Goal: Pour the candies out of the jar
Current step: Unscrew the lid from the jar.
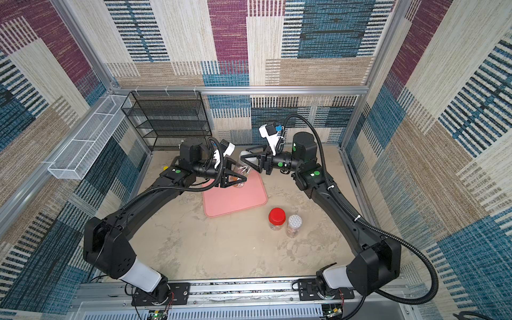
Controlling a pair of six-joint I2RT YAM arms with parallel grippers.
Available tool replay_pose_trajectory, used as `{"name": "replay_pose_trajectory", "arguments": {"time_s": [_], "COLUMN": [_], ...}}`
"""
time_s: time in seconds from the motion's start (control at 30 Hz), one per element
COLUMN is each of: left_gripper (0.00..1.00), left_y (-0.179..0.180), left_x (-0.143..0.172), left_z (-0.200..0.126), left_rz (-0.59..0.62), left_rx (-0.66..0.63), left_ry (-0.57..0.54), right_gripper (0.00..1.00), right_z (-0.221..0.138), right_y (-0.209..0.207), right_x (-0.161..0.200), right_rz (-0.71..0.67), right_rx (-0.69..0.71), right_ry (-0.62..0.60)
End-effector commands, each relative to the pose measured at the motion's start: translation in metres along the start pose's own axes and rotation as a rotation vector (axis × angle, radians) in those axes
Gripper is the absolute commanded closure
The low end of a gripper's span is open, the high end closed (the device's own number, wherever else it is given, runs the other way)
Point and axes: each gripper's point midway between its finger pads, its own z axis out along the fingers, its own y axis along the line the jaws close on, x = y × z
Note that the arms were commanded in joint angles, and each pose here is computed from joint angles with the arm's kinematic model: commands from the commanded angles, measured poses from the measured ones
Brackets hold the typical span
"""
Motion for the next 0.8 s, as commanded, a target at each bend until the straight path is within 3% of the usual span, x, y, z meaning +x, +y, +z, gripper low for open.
{"name": "replay_pose_trajectory", "arguments": {"time_s": [0.0, 0.2, 0.37, 0.6, 0.77], "left_gripper": [1.00, 1.00, 1.00, 1.00, 1.00], "left_y": [0.001, 0.005, 0.010, 0.043, 0.061], "left_x": [-0.006, -0.003, -0.001, 0.004, 0.009], "left_z": [0.000, -0.001, -0.001, -0.008, -0.011], "left_rz": [0.043, 0.045, 0.046, 0.037, 0.033], "left_rx": [-0.024, -0.056, -0.089, -0.301, -0.398], "left_ry": [-0.008, -0.001, 0.002, 0.015, 0.029], "right_gripper": [0.47, 0.19, 0.07, 0.06, 0.08], "right_z": [0.000, -0.001, -0.006, -0.020, -0.016], "right_y": [-0.002, -0.006, -0.012, -0.054, -0.085], "right_x": [0.000, -0.007, -0.012, -0.024, -0.012], "right_rz": [-0.008, -0.003, 0.006, 0.113, 0.220], "right_rx": [0.015, 0.054, 0.101, 0.349, 0.460], "right_ry": [0.005, -0.013, -0.024, -0.087, -0.061]}}
